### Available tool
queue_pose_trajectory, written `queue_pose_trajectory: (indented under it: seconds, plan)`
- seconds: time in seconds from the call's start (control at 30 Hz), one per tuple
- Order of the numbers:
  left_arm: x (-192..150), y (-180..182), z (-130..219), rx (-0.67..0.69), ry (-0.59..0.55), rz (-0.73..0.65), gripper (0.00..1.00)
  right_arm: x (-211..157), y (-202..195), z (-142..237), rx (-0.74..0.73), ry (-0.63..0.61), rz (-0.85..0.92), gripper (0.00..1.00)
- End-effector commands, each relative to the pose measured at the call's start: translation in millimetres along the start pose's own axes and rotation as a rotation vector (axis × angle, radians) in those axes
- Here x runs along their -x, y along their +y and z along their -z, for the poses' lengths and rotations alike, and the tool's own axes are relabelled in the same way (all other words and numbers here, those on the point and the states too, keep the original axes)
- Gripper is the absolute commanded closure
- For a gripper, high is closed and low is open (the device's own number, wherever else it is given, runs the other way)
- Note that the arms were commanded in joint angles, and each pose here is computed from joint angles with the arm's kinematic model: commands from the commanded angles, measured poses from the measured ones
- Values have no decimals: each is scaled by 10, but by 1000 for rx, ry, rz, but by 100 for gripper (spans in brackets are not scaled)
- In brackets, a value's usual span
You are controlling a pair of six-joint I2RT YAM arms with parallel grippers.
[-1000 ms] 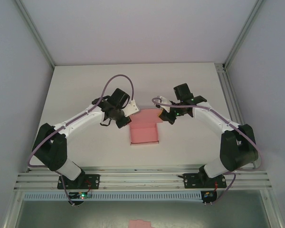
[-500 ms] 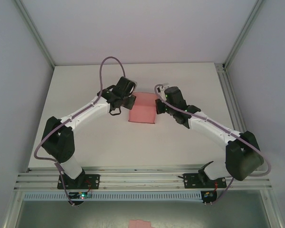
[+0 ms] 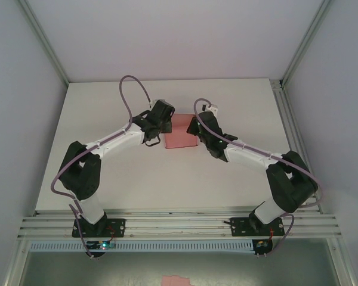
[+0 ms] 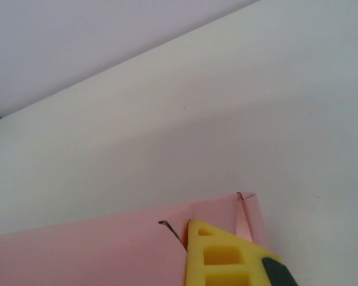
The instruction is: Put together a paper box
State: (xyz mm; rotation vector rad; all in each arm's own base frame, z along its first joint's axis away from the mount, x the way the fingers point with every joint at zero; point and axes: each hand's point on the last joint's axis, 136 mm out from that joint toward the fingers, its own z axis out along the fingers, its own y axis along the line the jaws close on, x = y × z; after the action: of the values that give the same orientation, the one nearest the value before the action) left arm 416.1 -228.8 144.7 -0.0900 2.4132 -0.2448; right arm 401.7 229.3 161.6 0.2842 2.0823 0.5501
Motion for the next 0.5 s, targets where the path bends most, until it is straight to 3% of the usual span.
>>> queue_pose_trajectory:
  seconds: [0.0, 0.13, 0.2, 0.27, 0.33, 0.47]
  plan:
    - [329, -368, -3, -166, -107, 205, 94, -178, 68, -61, 56, 31, -85, 100]
    - [244, -304, -154, -128, -79, 287, 94, -334, 6, -99, 49, 56, -45, 100]
    - [195, -207, -240, -88, -88, 395, 96, -409, -5, -120, 57, 56, -26, 100]
    - [192, -283, -291, -145, -98, 429, 96, -495, -44, -151, 49, 78, -14, 100]
    - [201, -384, -279, -197, -96, 380, 97, -565, -69, -160, 51, 98, -7, 100]
    - [-28, -255, -281, -148, -82, 199, 95, -651, -136, -111, 55, 109, 41, 100]
